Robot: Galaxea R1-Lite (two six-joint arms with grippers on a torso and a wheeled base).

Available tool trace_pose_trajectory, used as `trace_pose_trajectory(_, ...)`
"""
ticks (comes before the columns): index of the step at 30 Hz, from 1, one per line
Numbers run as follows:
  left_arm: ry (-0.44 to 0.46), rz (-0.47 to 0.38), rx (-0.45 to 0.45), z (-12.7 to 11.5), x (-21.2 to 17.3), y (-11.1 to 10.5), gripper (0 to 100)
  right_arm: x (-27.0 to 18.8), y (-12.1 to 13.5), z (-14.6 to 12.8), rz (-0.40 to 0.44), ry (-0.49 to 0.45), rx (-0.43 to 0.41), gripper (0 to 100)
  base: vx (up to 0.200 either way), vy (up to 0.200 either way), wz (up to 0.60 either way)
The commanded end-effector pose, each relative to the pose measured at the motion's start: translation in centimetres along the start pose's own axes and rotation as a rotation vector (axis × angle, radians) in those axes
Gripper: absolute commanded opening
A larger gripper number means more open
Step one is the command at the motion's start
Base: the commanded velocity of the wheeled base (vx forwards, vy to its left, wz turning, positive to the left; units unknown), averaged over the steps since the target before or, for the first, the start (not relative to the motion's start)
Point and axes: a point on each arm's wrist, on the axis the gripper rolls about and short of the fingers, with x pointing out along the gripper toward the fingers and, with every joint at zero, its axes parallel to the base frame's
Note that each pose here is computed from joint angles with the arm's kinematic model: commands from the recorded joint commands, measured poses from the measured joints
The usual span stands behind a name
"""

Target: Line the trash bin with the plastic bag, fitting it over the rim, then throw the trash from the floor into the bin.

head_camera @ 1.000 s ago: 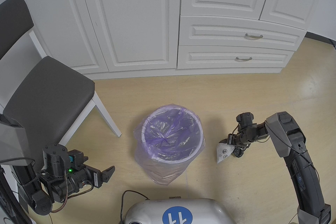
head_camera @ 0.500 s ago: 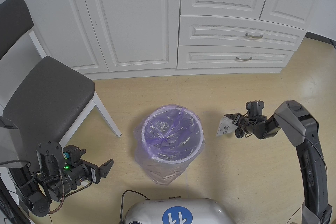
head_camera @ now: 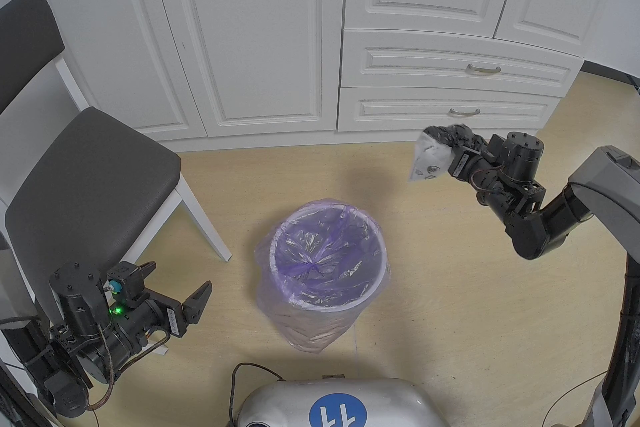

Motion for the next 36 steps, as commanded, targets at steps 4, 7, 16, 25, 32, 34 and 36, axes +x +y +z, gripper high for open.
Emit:
trace_pose_trajectory(4, -0.093, 0.009, -0.003, 1.5, -1.1, -0.1, 100, -7.4, 11.6, -2.5, 0.238, -0.13, -0.151, 0, 0.0, 0.0, 0.0)
trace_pose_trajectory(7, -0.099, 0.01, -0.005, 1.6, -1.3, 0.0, 100, -8.0, 13.3, -6.5, 0.312, -0.11, -0.17, 0, 0.0, 0.0, 0.0)
trace_pose_trajectory(16, -0.101, 0.021, -0.008, 1.6, -1.2, 0.2, 100, -8.2, 13.3, -15.6, 0.335, 0.082, -0.298, 0, 0.0, 0.0, 0.0)
trace_pose_trajectory(25, -0.105, 0.045, -0.016, 1.7, -1.0, 0.7, 100, -6.6, 12.5, -20.6, 0.279, 0.094, -0.467, 0, 0.0, 0.0, 0.0)
trace_pose_trajectory(32, -0.108, 0.046, -0.016, 1.8, -0.9, 0.8, 100, -5.3, 13.7, -21.8, 0.279, 0.046, -0.416, 0, 0.0, 0.0, 0.0)
trace_pose_trajectory(34, -0.107, 0.048, -0.016, 1.8, -1.0, 0.8, 100, -5.2, 13.7, -21.9, 0.277, 0.043, -0.403, 0, 0.0, 0.0, 0.0)
trace_pose_trajectory(36, -0.106, 0.054, -0.018, 1.8, -0.9, 0.9, 100, -5.6, 14.0, -22.1, 0.282, 0.054, -0.382, 0, 0.0, 0.0, 0.0)
